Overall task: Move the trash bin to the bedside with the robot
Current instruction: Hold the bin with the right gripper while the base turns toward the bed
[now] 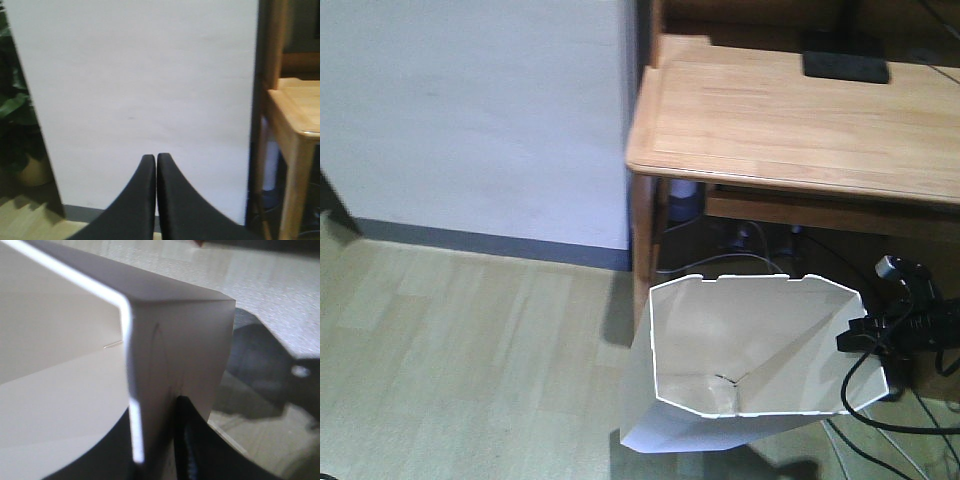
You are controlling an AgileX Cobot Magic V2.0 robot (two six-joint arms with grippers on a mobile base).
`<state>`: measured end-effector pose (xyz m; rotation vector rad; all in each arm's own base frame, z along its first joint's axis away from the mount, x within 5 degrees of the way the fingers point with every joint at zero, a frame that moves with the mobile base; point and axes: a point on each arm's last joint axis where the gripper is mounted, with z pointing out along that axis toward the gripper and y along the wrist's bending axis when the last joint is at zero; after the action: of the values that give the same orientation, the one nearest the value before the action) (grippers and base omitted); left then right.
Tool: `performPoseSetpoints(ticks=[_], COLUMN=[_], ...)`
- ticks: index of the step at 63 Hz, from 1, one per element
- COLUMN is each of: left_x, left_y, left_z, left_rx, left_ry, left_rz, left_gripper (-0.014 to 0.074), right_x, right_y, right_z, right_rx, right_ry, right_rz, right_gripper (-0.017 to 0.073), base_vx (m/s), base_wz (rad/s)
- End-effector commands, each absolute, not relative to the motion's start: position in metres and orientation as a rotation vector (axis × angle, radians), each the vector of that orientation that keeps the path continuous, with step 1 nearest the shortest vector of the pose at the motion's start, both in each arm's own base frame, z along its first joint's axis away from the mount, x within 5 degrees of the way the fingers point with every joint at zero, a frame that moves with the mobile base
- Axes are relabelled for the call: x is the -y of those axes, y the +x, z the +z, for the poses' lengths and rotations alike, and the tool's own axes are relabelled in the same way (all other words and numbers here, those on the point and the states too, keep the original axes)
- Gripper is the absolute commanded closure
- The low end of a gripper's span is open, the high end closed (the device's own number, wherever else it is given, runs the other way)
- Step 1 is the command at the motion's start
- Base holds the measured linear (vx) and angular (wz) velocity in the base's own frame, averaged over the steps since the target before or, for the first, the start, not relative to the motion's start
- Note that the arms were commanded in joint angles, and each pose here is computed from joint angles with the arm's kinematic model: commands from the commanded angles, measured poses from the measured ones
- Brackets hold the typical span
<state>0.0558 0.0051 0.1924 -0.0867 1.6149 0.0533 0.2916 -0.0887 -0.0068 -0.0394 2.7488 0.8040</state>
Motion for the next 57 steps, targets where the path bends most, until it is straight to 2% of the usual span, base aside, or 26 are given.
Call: performPoseSetpoints(ticks=[1,28,57], left_x=[-0.0044,-0.0044,-0.0044], left_y=[0.0543,0.0543,0.0543], left_z=[0.2076,0.2076,0.2076], left_rx=[-1.512,-1.512,-1.512], left_ry=[-0.080,-0.080,-0.080], left_rz=[0.043,0.043,0.043], left_gripper=[0.0600,0.0600,0.0600], right_x=[0.0754,0.0754,0.0754], right_y=[0.3022,0.3022,0.3022], right_z=[0.0289,0.0289,0.0289], right_rx=[-2.546,-2.546,-2.546], right_ry=[-0.032,-0.032,-0.032], right_rz=[1.086,1.086,1.086], right_gripper=[0.0564,0.0564,0.0564], base_vx=[-0.01,0.01,0.06], base_wz=[0.50,0.49,0.32])
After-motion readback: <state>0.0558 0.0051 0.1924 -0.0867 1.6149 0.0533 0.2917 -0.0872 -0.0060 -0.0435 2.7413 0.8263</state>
